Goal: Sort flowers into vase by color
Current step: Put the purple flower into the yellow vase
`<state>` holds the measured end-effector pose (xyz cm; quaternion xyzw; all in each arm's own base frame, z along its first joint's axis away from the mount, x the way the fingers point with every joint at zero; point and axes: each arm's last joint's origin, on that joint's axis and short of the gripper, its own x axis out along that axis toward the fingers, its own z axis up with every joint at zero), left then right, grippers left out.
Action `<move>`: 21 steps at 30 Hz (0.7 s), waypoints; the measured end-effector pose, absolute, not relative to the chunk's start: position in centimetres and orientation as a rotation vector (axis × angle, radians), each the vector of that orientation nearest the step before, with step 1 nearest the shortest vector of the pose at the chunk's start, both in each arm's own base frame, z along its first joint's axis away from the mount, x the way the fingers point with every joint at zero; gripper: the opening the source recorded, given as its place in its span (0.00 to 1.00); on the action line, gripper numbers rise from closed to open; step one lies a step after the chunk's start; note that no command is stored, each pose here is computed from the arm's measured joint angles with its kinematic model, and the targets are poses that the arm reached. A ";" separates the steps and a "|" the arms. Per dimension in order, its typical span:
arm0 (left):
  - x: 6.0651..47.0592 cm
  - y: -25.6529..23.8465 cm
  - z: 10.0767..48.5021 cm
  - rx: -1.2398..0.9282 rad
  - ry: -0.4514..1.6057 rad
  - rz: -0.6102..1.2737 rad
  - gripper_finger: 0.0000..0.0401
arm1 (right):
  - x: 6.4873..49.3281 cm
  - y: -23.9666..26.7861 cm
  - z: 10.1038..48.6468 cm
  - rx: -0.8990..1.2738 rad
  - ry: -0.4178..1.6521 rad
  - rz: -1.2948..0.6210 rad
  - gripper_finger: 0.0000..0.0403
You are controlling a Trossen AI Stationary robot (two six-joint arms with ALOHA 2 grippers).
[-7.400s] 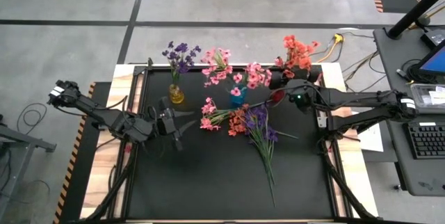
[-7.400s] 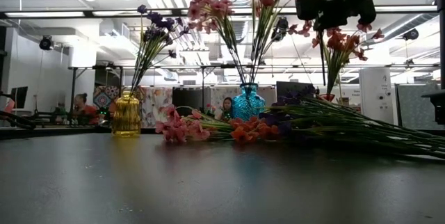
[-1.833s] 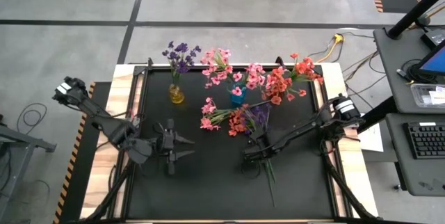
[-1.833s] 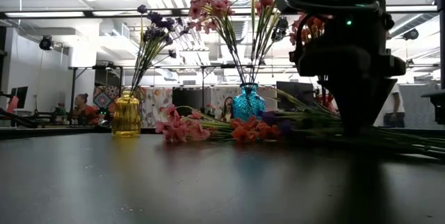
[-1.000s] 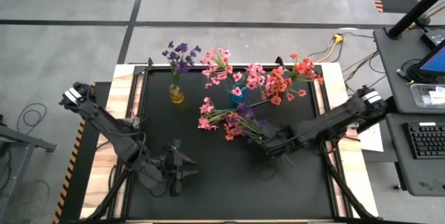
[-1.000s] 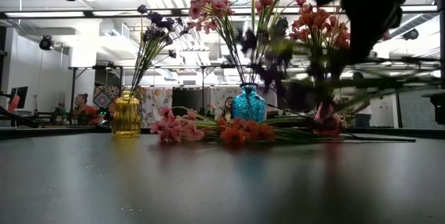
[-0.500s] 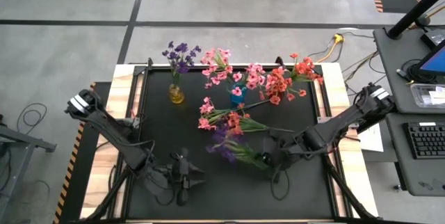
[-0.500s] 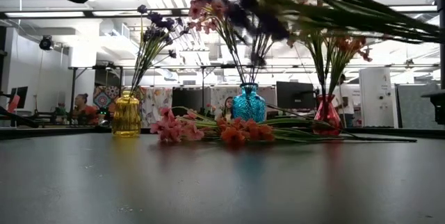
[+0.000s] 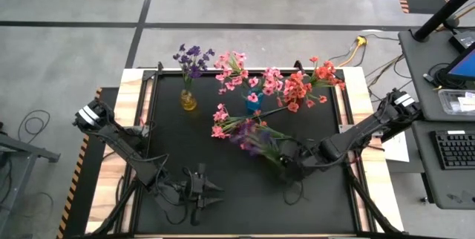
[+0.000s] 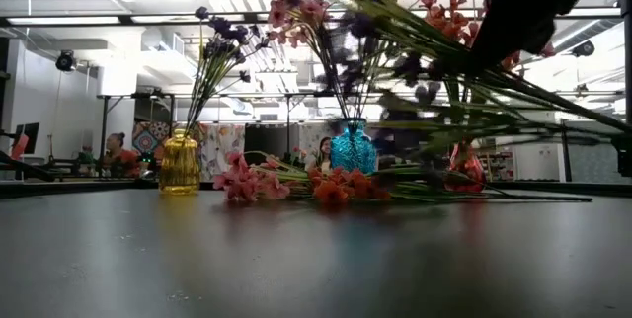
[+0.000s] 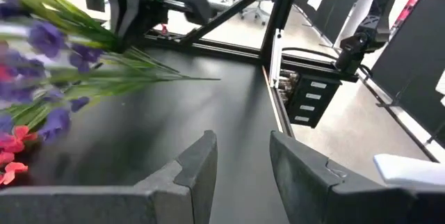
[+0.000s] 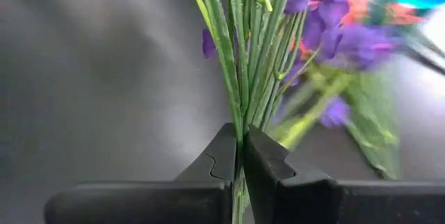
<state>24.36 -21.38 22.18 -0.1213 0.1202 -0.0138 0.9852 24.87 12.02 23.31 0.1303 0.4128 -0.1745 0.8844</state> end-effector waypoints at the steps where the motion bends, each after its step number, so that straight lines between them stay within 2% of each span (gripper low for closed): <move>1: 24.4 -21.3 22.2 -0.243 0.241 -0.026 0.30 | 24.7 12.1 23.3 0.273 0.849 -0.388 0.03; 5: 24.7 -21.0 22.2 -0.244 0.238 -0.011 0.30 | 24.9 12.1 23.2 0.303 0.829 -0.408 0.04; 7: 24.7 -21.0 22.2 -0.244 0.238 -0.010 0.30 | 25.3 12.2 23.2 0.303 0.810 -0.390 0.08; 16: 24.6 -21.0 22.1 -0.240 0.243 -0.009 0.30 | 25.8 12.4 23.6 0.302 0.805 -0.355 0.42; 21: 24.6 -21.0 22.1 -0.236 0.246 -0.009 0.30 | 25.7 12.7 23.0 0.362 0.894 -0.301 0.54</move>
